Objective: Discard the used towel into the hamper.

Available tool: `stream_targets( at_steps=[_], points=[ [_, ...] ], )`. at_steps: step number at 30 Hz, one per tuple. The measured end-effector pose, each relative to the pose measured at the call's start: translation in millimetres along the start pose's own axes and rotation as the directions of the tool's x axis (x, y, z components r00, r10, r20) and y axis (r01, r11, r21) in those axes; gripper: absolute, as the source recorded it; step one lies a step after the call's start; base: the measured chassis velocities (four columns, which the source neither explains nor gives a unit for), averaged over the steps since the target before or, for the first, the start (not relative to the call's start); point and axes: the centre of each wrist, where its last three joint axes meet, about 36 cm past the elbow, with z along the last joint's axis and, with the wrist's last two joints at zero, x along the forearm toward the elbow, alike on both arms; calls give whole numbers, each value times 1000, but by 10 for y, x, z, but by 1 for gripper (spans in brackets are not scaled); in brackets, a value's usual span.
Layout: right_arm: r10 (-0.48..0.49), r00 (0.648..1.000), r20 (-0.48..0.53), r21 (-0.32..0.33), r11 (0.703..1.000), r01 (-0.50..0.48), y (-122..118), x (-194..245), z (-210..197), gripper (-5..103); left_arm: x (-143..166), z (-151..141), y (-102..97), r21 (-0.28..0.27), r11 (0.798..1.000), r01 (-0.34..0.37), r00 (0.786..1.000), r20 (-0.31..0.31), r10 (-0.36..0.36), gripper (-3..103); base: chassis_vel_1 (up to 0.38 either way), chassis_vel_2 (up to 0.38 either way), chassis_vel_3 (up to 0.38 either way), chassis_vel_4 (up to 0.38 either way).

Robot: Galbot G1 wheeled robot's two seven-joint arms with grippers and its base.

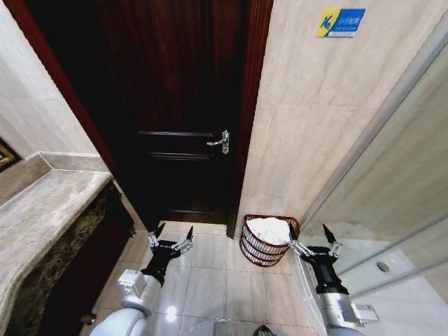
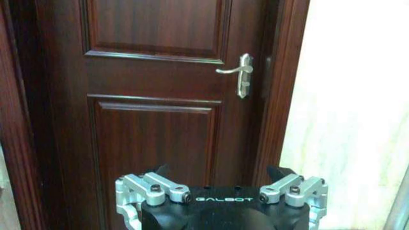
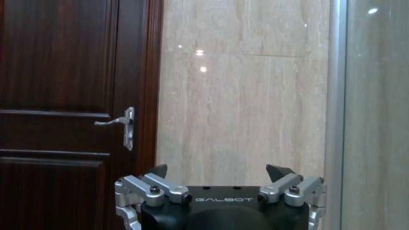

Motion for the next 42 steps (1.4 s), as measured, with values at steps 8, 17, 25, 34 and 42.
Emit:
stream_targets(
  at_steps=[8,17,25,34,42],
  points=[
    [0,1000,0,0,1000,0,0,0,0,100,0,0,0,0,1000,0,1000,0,0,100,0,0,0,0],
    [0,1000,0,0,1000,0,0,0,0,100,0,0,0,0,1000,0,1000,0,0,100,0,0,0,0],
    [0,1000,0,0,1000,0,0,0,0,100,0,0,0,0,1000,0,1000,0,0,100,16,-17,-19,13],
    [0,1000,0,0,1000,0,0,0,0,100,0,0,0,0,1000,0,1000,0,0,100,83,-84,-77,76],
    [0,1000,0,0,1000,0,0,0,0,100,0,0,0,0,1000,0,1000,0,0,100,93,-81,-89,89]
  ],
)
